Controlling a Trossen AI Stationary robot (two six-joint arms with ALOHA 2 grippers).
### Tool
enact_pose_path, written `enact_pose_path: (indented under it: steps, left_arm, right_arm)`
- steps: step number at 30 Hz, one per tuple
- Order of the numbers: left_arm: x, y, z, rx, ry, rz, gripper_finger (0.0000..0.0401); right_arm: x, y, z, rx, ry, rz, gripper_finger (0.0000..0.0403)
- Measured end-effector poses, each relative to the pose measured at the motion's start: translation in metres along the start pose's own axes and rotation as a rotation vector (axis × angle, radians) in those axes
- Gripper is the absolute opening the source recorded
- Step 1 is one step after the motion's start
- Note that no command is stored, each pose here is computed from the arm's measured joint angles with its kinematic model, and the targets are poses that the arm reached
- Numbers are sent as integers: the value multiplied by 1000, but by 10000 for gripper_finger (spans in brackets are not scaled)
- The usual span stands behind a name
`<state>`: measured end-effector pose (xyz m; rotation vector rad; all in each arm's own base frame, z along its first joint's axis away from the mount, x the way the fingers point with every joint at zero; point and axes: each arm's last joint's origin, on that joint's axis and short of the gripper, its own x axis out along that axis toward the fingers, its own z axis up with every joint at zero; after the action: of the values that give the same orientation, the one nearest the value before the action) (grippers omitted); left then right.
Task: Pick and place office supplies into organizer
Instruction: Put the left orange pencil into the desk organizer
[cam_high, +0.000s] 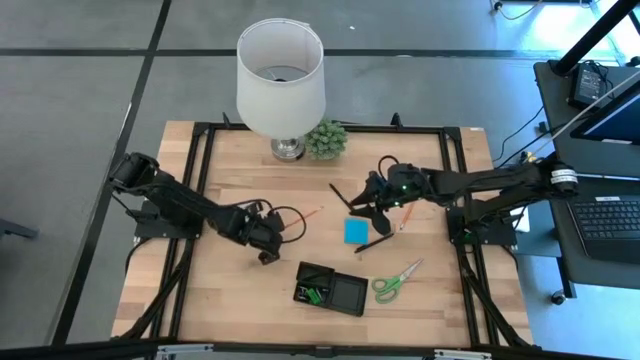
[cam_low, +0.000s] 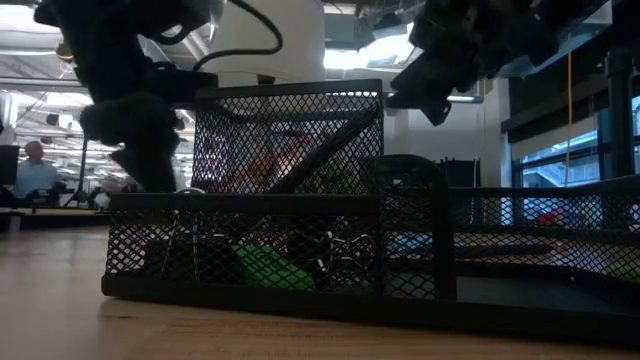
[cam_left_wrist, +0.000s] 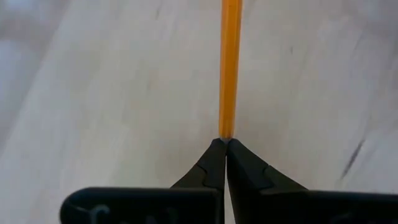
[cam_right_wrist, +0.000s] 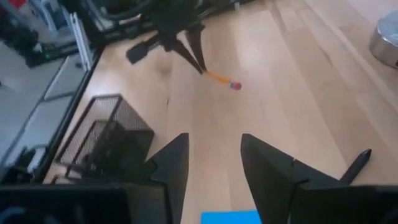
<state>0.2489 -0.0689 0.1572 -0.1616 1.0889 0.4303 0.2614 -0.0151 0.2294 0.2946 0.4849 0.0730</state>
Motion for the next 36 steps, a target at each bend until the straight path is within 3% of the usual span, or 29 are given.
enact_pose_path:
  steps: [5,15,24,36]
  left_arm:
    - [2,3,9,90,-70,27,2]
    - [6,11,26,174,-157,33,2]
    - [8,14,32,216,-166,-6,2]
    - [8,13,33,217,-176,-10,2]
  right_arm:
    - [7,-1,2,13,-36,8,149]
    - [17,5,-1,-213,-57,-4,149]
    - [21,4,1,-216,-98,-122,149]
    - [20,5,4,-185,-133,-111,149]
